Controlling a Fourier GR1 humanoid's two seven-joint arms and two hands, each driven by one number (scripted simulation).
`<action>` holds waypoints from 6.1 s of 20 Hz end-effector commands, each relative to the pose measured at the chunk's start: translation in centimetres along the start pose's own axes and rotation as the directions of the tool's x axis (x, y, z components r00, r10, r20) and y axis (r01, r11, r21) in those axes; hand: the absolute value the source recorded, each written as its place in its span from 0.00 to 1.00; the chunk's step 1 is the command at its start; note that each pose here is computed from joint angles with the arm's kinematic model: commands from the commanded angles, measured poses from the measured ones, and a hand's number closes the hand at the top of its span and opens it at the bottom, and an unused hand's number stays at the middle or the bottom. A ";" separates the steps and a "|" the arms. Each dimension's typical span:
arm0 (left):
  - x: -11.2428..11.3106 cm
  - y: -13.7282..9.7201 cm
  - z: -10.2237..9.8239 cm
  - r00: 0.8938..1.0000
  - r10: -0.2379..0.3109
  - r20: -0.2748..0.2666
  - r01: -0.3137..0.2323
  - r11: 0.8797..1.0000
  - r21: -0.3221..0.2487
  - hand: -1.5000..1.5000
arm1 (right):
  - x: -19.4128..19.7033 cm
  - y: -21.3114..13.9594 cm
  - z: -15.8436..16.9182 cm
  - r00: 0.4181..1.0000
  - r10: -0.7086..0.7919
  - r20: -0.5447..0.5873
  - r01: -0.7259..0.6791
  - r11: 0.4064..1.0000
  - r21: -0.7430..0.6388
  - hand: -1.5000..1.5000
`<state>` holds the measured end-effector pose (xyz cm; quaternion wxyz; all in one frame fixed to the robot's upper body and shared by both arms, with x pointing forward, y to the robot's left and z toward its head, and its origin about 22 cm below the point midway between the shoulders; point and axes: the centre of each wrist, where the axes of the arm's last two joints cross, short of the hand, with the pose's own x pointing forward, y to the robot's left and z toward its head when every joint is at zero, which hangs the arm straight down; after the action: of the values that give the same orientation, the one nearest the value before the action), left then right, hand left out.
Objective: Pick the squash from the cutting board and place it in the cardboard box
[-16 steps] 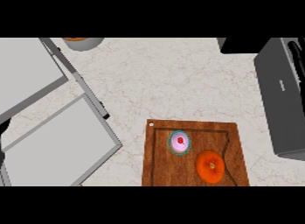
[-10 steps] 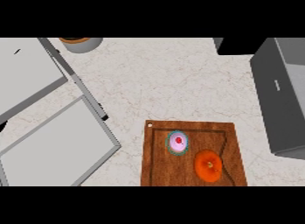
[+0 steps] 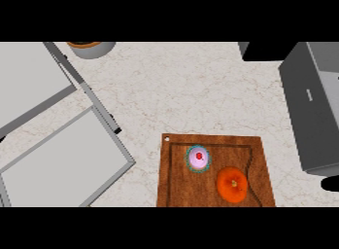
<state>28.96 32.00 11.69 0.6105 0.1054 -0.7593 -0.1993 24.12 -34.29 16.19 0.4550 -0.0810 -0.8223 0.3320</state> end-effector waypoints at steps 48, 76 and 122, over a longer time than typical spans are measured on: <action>-2.8 -5.5 0.8 0.998 0.066 0.019 -0.063 0.990 -0.124 0.50 | 9.2 18.7 -1.5 0.618 0.786 -0.034 -0.552 0.464 0.693 0.00; -2.0 -4.5 0.2 0.997 0.077 0.026 -0.073 0.990 -0.120 0.50 | 2.1 20.5 0.0 0.616 0.785 -0.067 -0.487 0.446 0.751 0.00; -1.4 -5.1 0.5 0.998 0.066 0.009 -0.064 0.992 -0.106 0.50 | 2.2 -3.6 2.4 0.931 0.363 0.034 -0.363 0.932 -0.010 1.00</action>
<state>28.64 32.44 11.78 0.6093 0.1065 -0.7567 -0.2115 19.98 -34.88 16.09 0.3369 -0.1995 -0.7945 0.4641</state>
